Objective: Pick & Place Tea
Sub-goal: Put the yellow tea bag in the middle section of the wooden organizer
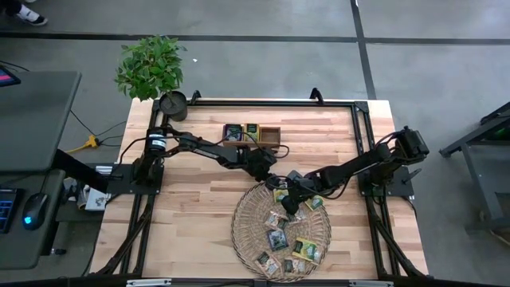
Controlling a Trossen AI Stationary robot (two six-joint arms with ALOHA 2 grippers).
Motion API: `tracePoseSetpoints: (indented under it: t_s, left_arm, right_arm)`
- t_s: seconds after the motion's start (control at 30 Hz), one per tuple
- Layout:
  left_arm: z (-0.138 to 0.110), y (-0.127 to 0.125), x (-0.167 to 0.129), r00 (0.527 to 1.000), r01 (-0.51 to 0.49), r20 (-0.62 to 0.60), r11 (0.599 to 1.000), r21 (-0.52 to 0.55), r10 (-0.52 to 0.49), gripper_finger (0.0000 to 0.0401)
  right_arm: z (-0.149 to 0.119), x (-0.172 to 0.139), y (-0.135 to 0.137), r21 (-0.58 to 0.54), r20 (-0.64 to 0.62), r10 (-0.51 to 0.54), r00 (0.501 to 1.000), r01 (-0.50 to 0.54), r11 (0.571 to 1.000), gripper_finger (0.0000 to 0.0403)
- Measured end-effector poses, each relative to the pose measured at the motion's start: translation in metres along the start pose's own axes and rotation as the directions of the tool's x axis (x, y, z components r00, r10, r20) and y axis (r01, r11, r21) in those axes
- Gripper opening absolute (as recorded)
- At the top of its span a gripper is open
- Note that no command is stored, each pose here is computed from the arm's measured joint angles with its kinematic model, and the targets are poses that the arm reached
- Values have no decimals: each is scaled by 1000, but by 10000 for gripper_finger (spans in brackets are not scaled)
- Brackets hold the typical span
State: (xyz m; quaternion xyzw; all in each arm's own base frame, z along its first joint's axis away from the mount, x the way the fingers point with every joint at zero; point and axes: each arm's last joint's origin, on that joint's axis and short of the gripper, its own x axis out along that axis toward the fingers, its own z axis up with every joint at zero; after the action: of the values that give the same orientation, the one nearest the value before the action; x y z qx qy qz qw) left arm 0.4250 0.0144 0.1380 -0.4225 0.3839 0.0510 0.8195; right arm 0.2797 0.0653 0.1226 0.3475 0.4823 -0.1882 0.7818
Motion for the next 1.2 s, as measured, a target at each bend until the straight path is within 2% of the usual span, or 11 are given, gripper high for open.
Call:
tracePoseSetpoints:
  t_s: [0.73, 0.87, 1.03, 1.2]
  left_arm:
    - [-5, -1, 1, 992, 69, -107, 997, -44, -73, 220]
    - [-5, -2, 1, 995, 53, -80, 998, -38, -56, 220]
    - [1, -3, 1, 999, 46, 9, 999, -24, -46, 220]
    - [3, -5, 1, 998, 66, 11, 997, -48, -66, 217]
  right_arm:
    - [0, 1, 0, -1, 15, -7, 1000, 7, 1000, 0]
    - [0, 1, 0, 0, 17, -6, 1000, 6, 1000, 0]
    - [0, 1, 0, 0, 17, -5, 1000, 5, 1000, 0]
    - [0, 1, 0, 0, 14, -3, 1000, 3, 1000, 0]
